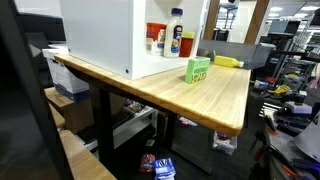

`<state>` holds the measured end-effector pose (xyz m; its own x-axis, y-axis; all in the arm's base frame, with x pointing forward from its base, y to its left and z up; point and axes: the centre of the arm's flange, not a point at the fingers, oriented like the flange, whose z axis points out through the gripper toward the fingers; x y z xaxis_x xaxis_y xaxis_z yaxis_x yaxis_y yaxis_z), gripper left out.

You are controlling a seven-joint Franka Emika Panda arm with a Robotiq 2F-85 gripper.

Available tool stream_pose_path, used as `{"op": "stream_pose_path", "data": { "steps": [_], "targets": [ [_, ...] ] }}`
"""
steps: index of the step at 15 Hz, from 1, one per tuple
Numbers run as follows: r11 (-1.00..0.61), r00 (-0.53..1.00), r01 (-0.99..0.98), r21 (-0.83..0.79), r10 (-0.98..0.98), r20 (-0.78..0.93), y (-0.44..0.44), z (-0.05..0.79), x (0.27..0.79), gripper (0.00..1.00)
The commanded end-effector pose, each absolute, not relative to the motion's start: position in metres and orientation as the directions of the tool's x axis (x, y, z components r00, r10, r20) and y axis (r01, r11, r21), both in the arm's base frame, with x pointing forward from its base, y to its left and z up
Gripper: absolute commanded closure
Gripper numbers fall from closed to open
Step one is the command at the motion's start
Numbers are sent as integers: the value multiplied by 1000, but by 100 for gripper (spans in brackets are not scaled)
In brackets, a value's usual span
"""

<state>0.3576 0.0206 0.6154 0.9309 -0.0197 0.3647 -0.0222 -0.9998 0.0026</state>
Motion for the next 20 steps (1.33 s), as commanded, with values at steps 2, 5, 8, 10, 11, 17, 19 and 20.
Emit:
{"op": "stream_pose_path", "data": {
  "steps": [2,5,8,10,11,17,19,20],
  "targets": [
    [-1000,892,5,8,8,452,13,680,333,0],
    [-1000,830,14,-12,5,557,17,712,327,0],
    [-996,750,85,-2,63,658,22,732,325,0],
    [-988,692,149,27,124,711,24,743,328,0],
    [-983,669,178,42,152,728,24,747,329,0],
    [-924,509,351,153,326,796,23,762,349,0],
    [-888,439,418,193,383,813,26,768,362,0],
    [-873,409,441,207,401,820,28,769,367,0]
  ]
}}
